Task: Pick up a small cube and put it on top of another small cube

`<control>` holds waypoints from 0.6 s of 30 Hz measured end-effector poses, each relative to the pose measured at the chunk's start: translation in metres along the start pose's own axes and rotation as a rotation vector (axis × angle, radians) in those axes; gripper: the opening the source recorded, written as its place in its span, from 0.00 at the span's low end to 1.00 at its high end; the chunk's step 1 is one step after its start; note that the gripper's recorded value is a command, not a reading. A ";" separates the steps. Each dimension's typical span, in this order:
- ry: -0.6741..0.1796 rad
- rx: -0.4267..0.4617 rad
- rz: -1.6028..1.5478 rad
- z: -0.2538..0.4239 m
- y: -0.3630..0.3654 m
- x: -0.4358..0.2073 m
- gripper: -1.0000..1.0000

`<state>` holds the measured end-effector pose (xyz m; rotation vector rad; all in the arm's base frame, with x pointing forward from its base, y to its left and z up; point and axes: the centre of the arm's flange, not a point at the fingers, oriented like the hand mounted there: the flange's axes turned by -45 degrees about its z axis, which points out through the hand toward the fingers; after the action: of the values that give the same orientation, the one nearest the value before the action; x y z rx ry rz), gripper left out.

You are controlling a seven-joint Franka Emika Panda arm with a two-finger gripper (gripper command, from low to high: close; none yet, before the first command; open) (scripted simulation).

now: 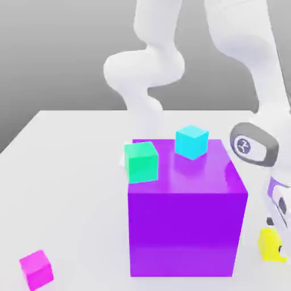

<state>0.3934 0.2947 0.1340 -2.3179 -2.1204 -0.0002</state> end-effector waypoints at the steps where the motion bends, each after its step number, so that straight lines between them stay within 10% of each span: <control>1: 0.000 0.000 0.000 0.000 0.000 0.000 0.00; 18: 0.042 0.036 0.272 -0.135 0.015 -0.023 0.00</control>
<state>0.4065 0.2707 0.2685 -2.5387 -1.7555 -0.0100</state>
